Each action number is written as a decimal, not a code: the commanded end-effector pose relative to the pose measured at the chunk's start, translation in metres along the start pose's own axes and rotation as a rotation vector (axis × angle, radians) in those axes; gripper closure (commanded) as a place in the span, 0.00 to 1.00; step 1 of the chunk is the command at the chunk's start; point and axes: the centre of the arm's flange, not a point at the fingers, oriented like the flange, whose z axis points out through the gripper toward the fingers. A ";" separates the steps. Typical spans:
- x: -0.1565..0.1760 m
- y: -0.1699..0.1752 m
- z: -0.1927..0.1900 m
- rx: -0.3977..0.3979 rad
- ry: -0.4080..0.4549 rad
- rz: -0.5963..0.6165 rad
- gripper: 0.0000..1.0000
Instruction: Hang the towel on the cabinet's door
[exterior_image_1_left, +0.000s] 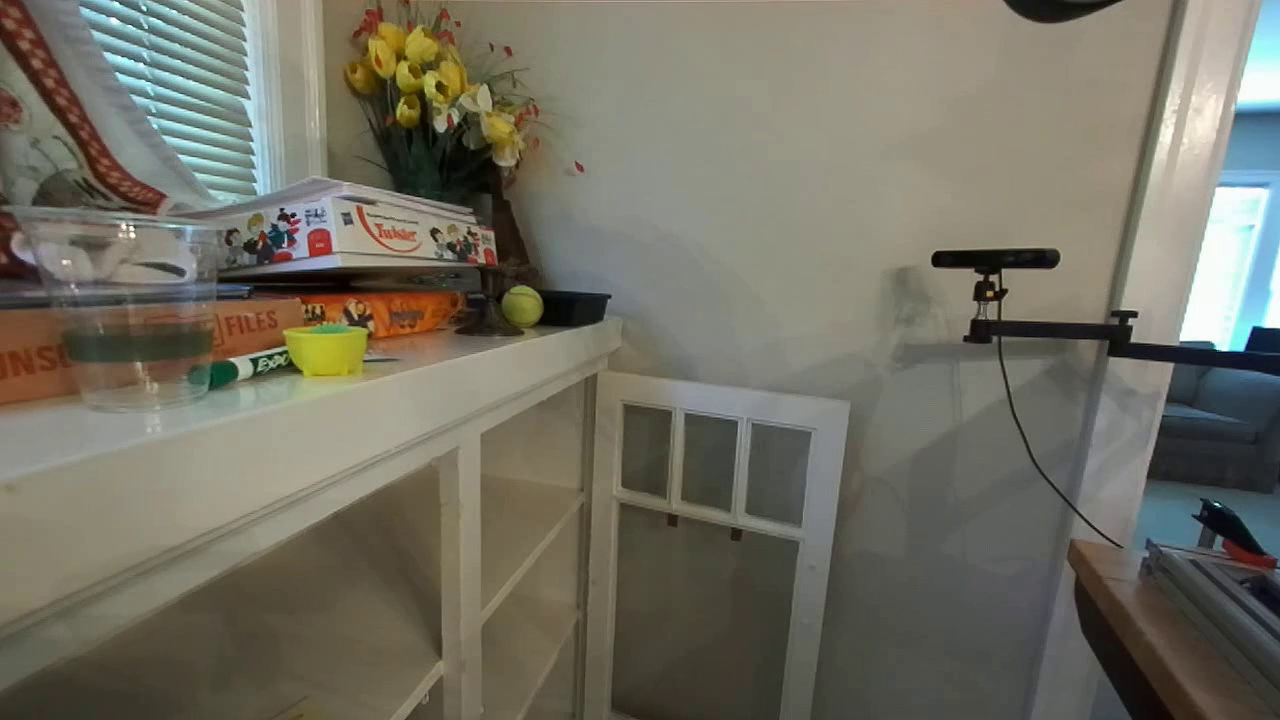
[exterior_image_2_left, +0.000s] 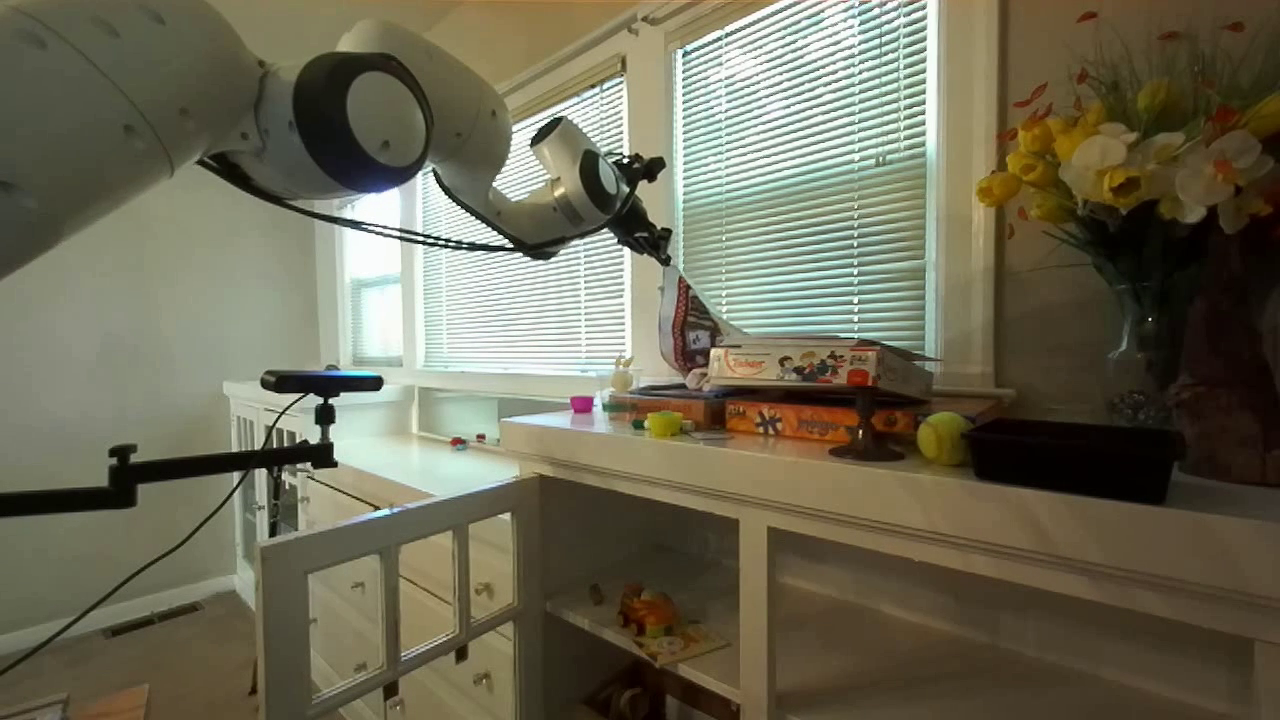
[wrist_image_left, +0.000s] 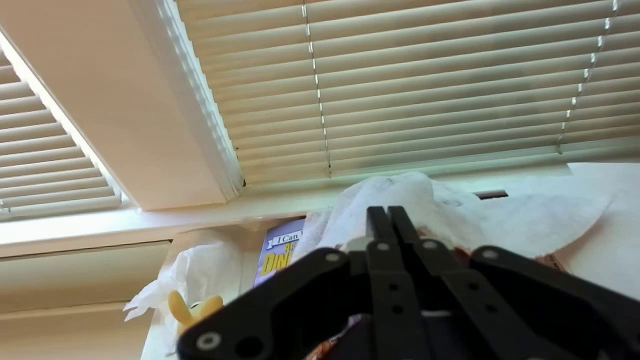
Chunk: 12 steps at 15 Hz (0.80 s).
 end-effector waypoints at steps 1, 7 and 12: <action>0.001 0.000 0.000 0.002 0.003 0.000 0.96; 0.027 -0.018 0.017 -0.012 0.144 0.084 0.99; 0.052 -0.038 0.028 -0.044 0.322 0.218 0.99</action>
